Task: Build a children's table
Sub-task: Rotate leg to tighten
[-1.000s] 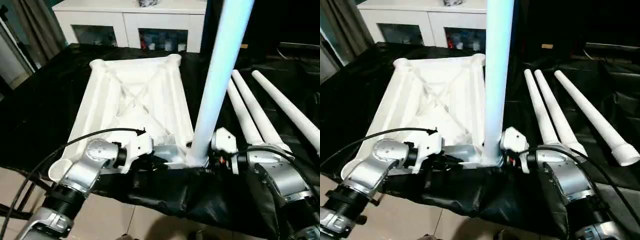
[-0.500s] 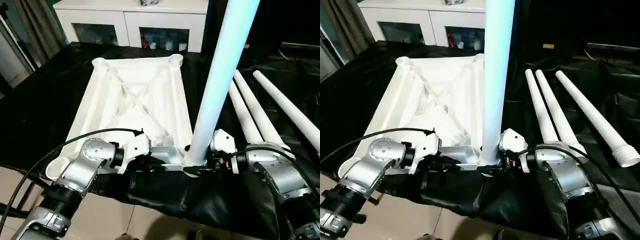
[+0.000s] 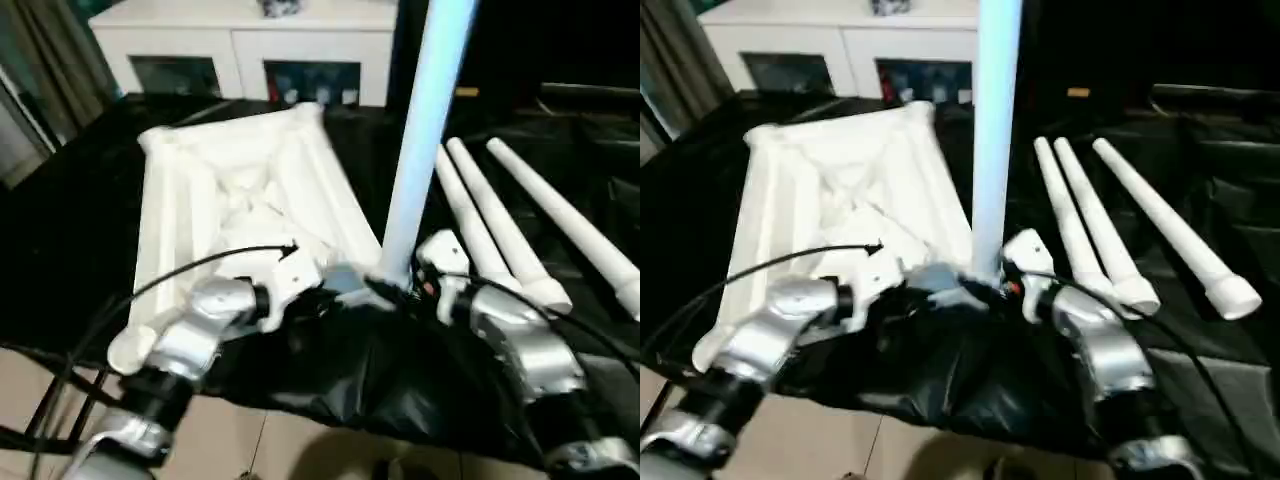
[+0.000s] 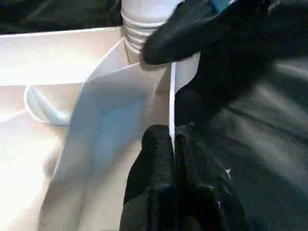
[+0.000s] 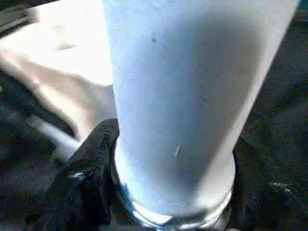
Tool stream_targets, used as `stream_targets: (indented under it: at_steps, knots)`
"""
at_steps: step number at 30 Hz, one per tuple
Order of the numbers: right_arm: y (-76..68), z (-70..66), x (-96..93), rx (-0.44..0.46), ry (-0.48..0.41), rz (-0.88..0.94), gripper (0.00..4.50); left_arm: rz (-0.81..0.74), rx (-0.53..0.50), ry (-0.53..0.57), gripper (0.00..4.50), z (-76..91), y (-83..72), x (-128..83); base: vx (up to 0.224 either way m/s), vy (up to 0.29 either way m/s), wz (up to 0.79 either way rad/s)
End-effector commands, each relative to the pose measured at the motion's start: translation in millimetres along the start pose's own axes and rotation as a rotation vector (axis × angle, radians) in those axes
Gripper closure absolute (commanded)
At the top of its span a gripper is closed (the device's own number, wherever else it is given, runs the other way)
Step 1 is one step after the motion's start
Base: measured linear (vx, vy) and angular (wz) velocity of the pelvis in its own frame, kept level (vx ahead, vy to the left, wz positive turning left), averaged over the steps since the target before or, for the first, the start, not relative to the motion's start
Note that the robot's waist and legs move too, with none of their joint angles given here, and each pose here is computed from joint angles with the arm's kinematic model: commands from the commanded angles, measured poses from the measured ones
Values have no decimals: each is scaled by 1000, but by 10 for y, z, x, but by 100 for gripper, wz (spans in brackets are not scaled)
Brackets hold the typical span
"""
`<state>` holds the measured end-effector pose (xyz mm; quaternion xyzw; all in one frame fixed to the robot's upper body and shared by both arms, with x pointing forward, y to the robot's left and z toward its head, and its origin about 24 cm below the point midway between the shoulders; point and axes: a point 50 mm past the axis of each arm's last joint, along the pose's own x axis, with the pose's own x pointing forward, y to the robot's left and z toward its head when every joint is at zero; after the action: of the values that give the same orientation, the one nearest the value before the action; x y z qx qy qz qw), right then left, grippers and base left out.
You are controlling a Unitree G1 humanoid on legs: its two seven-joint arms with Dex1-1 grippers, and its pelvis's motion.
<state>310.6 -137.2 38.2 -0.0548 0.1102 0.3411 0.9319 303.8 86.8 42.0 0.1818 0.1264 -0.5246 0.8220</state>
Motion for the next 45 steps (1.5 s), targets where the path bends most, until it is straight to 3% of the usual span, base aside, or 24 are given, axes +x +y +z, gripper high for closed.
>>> stream_targets:
  at_steps: [1,6,9,10,14,16,18,22,23,25,30,35,45]
  knots:
    - [175,-39,207,73,22,-69,178,23,1,-130,450,275,-129,249,0,0,0]
    - [291,53,355,72,-26,-133,178,17,-2,-147,450,360,-243,404,0,0,0]
    - [277,103,358,69,-54,-138,178,4,-1,-154,450,371,-248,396,0,0,0]
    - [257,118,342,67,-62,-121,122,-14,9,-162,450,371,-244,370,0,0,0]
    - [204,153,291,34,-70,-64,99,-66,35,-170,450,340,-232,280,0,0,0]
    - [173,165,257,-32,-69,-38,72,-94,40,-166,450,310,-224,225,0,0,0]
    - [100,153,168,-103,-50,35,72,-144,52,-158,450,256,-198,112,0,0,0]
    - [54,130,43,-156,-19,163,72,-186,61,-142,450,200,-149,-14,0,0,0]
    - [56,105,-53,-179,7,266,72,-198,71,-128,450,166,-106,-85,0,0,0]
    - [57,99,-77,-182,14,292,72,-202,73,-125,450,159,-96,-103,0,0,0]
    - [23,34,-350,-229,110,542,72,-253,82,-99,450,89,2,-301,0,0,0]
    - [-27,31,-404,-228,131,570,72,-282,85,-92,450,68,32,-381,0,0,0]
    - [17,41,-420,-184,123,633,145,-322,74,-86,450,34,25,-427,0,0,0]
